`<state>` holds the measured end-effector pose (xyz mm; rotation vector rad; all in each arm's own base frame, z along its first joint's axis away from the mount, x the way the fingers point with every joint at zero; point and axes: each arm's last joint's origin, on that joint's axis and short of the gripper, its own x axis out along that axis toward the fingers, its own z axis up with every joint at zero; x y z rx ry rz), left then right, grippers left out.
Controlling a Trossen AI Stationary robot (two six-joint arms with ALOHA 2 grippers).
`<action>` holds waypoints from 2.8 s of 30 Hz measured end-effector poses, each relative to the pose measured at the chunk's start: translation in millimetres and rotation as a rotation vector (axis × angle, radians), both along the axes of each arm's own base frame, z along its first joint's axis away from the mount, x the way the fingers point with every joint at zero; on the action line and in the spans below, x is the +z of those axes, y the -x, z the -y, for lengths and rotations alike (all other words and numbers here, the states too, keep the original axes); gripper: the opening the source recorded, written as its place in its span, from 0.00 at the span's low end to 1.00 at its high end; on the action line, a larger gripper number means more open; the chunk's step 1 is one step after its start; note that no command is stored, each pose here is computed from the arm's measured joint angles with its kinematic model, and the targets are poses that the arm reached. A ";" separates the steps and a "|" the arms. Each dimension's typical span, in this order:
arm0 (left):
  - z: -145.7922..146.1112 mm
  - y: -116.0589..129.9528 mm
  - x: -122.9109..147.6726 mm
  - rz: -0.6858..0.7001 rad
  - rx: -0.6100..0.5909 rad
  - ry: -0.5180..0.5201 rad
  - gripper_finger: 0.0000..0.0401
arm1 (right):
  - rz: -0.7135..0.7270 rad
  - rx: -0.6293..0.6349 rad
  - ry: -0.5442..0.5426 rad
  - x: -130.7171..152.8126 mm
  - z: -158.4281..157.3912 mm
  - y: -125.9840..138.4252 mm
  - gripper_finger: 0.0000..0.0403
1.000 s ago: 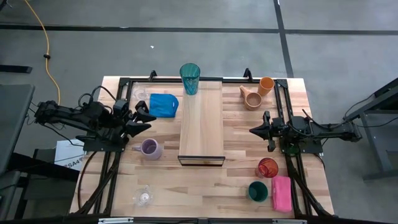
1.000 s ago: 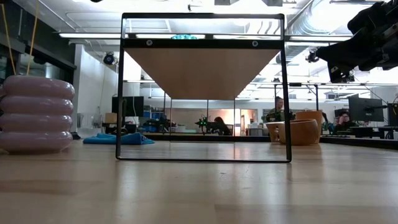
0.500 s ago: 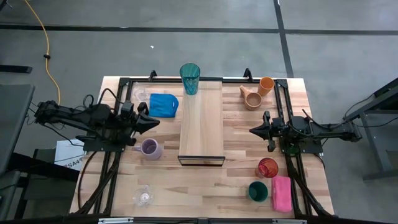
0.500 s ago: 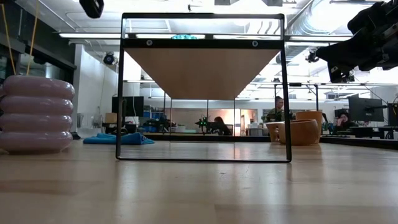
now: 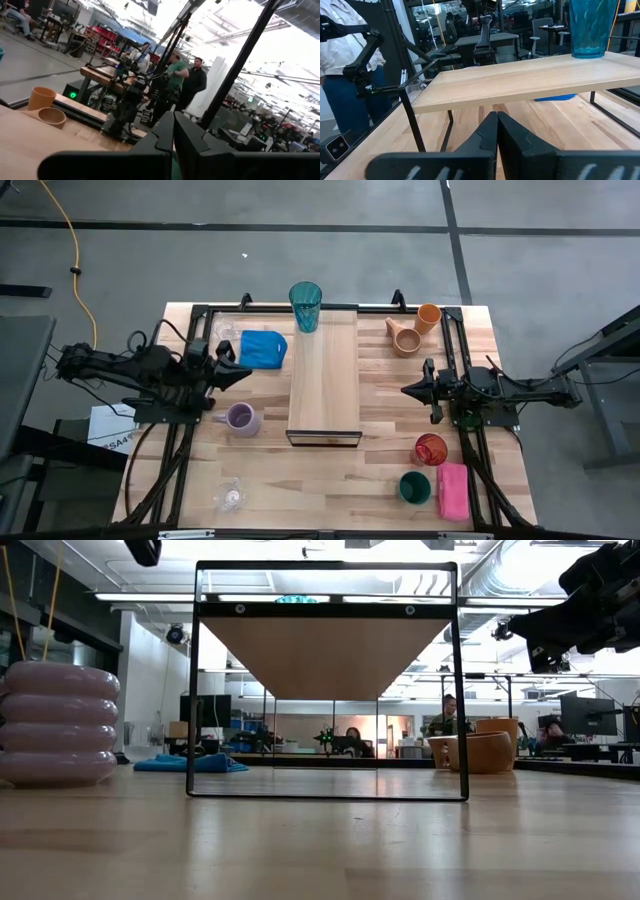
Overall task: Stack small to large cups/mugs on shelf
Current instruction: Put the dark blue cup on the shelf
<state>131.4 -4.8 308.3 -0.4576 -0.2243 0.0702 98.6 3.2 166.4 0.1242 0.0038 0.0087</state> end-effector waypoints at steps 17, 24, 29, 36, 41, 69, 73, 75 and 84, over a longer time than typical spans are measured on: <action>0.0 1.7 1.0 0.011 -0.008 0.022 0.00 | 0.471 0.100 -0.608 44.4 1.7 10.7 0.00; 0.0 1.7 0.9 0.011 -0.008 0.022 0.00 | 0.482 0.099 -0.518 45.5 1.2 11.3 0.00; 0.0 1.7 0.9 0.011 -0.009 0.028 0.00 | 0.488 0.091 -0.594 45.8 2.0 11.4 0.00; 0.0 1.6 0.2 0.006 -0.013 0.046 0.00 | 0.277 0.104 -0.688 85.5 0.3 11.7 0.12; -0.1 1.3 -1.3 -0.009 -0.011 0.048 0.00 | -0.024 0.123 -0.661 126.5 -4.7 -0.9 0.28; -0.1 0.8 -4.0 -0.032 -0.017 0.093 0.00 | -1.363 0.437 0.181 134.5 -167.7 -116.4 0.59; -0.1 0.8 -4.0 -0.032 -0.017 0.092 0.00 | -1.402 0.440 0.296 114.6 -181.7 -123.3 0.61; -0.1 0.8 -4.0 -0.032 -0.017 0.092 0.00 | -1.426 0.445 0.319 106.5 -187.5 -125.4 0.61; -0.1 0.8 -4.0 -0.032 -0.017 0.092 0.00 | -1.473 0.458 0.370 74.2 -208.6 -127.9 0.60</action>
